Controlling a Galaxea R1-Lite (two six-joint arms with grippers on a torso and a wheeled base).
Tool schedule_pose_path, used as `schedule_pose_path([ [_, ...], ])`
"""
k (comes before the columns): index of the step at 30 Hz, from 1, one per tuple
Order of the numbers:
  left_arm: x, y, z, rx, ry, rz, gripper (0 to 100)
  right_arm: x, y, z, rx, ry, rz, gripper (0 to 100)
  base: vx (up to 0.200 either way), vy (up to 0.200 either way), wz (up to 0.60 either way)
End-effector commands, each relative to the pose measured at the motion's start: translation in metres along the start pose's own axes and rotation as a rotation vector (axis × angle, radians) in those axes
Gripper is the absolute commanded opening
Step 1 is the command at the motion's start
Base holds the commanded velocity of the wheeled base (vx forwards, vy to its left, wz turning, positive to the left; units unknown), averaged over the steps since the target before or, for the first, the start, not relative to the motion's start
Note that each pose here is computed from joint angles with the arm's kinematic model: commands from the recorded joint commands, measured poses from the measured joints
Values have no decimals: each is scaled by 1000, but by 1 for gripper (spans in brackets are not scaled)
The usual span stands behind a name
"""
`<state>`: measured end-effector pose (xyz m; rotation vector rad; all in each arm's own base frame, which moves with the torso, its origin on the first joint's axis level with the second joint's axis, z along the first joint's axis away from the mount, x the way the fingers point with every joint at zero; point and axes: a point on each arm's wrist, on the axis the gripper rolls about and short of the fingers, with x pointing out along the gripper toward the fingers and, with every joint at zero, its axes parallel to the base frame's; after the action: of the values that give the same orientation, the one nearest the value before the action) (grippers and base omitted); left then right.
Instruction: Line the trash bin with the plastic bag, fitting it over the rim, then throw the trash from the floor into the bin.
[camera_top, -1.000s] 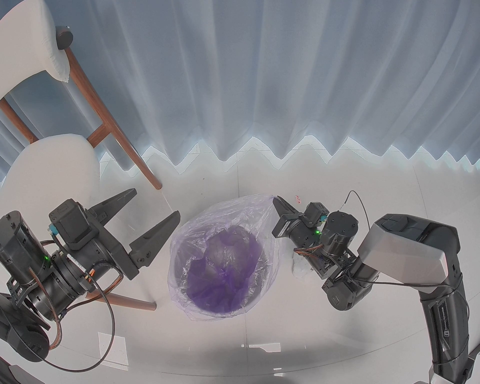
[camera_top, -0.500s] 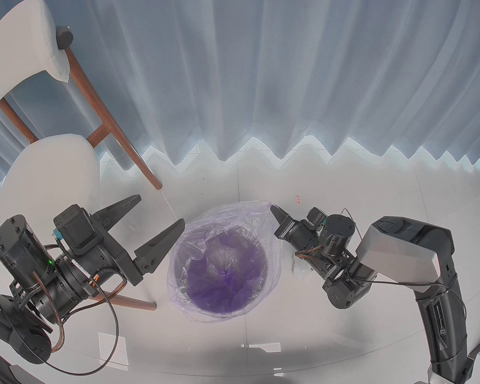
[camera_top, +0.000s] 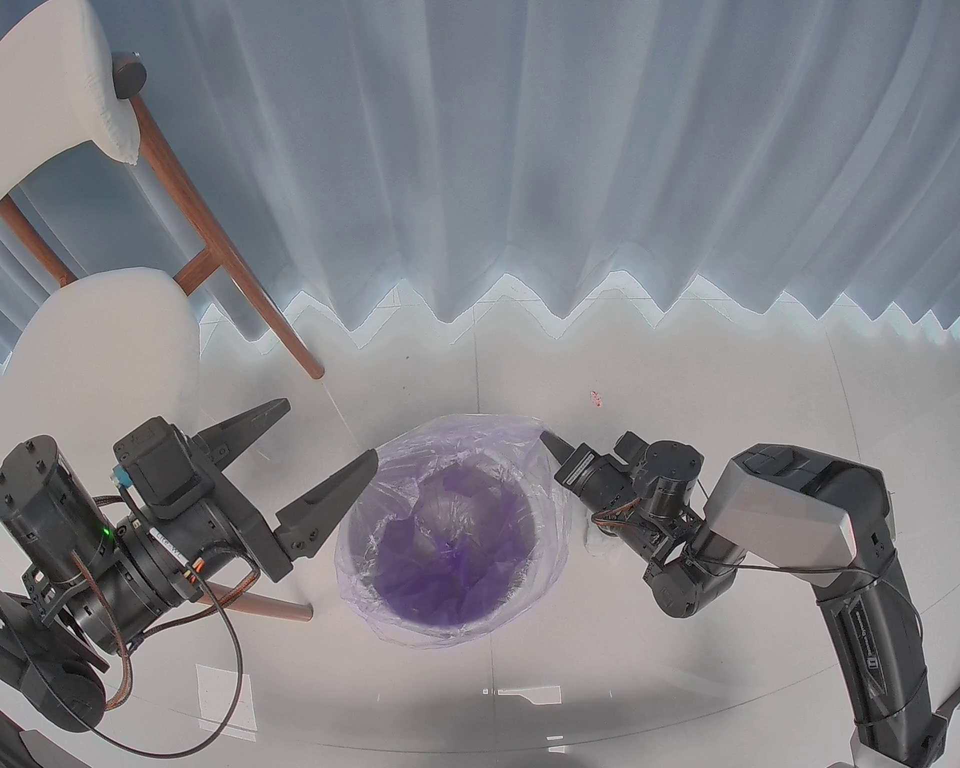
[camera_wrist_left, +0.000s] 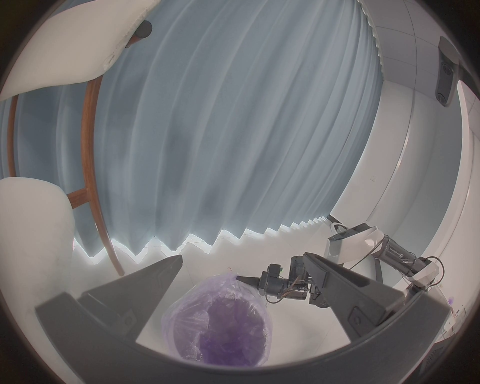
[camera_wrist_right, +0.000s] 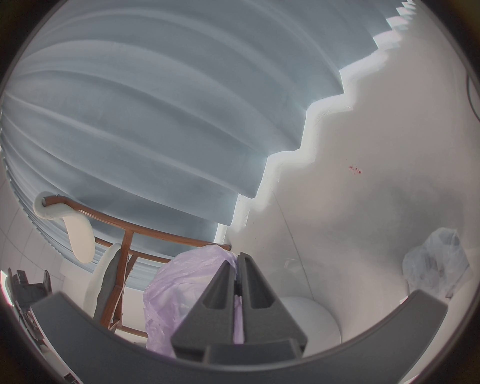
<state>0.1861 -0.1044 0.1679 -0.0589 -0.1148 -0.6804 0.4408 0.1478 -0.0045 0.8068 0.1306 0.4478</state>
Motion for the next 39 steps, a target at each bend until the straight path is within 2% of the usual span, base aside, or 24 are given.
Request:
schedule_pose_path([
  [1,0,-1,-1,-2,3,-5,100,2,-17,-9,18,15,-20,0,0,0,0],
  [19,0,-1,-2,-3,8,-5,100,4,-39,-26,78,50,-60,0,0,0,0],
  [39,0,-1,-2,-3,9,-5,100,9,-53,-40,79,56,-63,0,0,0,0],
])
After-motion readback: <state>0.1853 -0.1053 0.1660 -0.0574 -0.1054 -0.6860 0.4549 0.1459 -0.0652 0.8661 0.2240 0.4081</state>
